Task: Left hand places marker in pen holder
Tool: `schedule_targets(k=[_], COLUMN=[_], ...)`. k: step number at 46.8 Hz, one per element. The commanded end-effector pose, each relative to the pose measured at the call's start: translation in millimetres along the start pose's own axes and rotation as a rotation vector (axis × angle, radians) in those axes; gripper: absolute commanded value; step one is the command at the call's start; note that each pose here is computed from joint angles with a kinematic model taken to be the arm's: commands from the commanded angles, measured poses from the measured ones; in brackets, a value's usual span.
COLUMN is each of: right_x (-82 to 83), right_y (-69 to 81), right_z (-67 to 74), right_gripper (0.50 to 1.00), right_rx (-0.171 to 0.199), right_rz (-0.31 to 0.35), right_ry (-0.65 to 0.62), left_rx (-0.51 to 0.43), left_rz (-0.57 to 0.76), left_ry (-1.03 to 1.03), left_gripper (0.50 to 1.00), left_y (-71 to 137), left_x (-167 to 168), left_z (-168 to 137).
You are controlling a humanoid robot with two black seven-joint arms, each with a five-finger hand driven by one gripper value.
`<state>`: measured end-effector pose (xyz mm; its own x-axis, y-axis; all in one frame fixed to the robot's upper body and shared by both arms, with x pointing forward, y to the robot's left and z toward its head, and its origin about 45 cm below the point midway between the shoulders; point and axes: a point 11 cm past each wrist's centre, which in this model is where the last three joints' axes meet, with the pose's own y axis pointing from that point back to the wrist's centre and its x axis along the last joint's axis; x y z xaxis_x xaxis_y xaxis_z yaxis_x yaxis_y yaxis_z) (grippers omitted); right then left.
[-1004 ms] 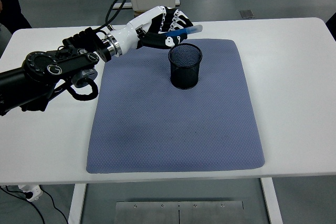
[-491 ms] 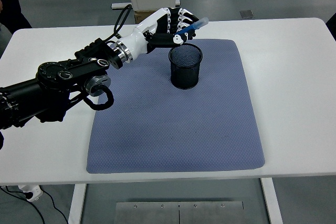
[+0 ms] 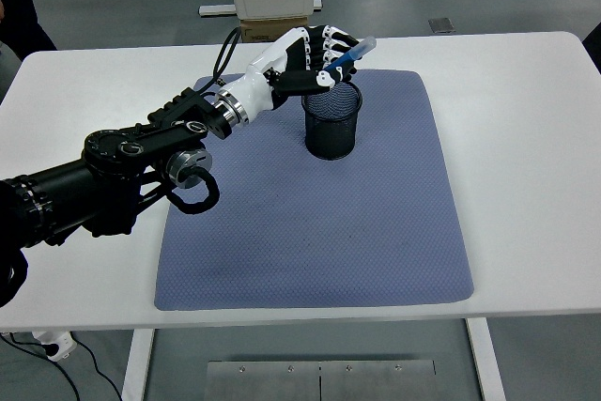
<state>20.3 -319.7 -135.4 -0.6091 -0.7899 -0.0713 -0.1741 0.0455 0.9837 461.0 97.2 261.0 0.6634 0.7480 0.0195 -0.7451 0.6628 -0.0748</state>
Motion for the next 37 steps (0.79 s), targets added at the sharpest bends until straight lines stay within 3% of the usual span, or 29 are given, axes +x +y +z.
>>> schedule_targets(k=[1, 7, 11, 13, 15, 20, 27, 37], right_x=[-0.1, -0.1, -0.1, -0.1, -0.1, -0.1, -0.1, -0.1], right_y=[0.0, 0.0, 0.0, 0.0, 0.0, 0.0, 0.0, 0.0], right_z=[-0.1, -0.1, -0.1, -0.1, -0.1, -0.1, -0.1, -0.1], right_gripper=[1.000, 1.000, 1.000, 1.000, 1.000, 1.000, 1.000, 1.000], right_rx=[0.000, 0.000, 0.000, 0.000, 0.000, 0.000, 0.000, 0.000], right_rz=[0.000, 0.000, 0.000, 0.000, 0.000, 0.000, 0.000, 0.000], right_ry=[0.000, 0.000, 0.000, 0.000, 0.000, 0.000, 0.000, 0.000], left_rx=[-0.004, -0.004, -0.006, -0.008, -0.021, -0.047, -0.097, -0.104], left_rz=[0.001, -0.001, 0.001, 0.003, 0.021, 0.043, 0.074, 0.136], left_ry=[0.005, 0.010, 0.019, 0.024, 0.051, 0.074, 0.088, 0.036], left_gripper=[0.593, 0.724, 0.879, 0.900, 0.953, 1.000, 1.000, 1.000], left_y=[-1.6, -3.3, -4.0, -4.5, -5.6, -7.3, -9.6, 5.6], left_x=[-1.6, -4.8, -5.8, -6.2, -3.9, 2.0, 14.2, 49.3], left_z=[0.8, -0.1, 0.2, 0.4, 3.7, 12.4, 30.9, 39.4])
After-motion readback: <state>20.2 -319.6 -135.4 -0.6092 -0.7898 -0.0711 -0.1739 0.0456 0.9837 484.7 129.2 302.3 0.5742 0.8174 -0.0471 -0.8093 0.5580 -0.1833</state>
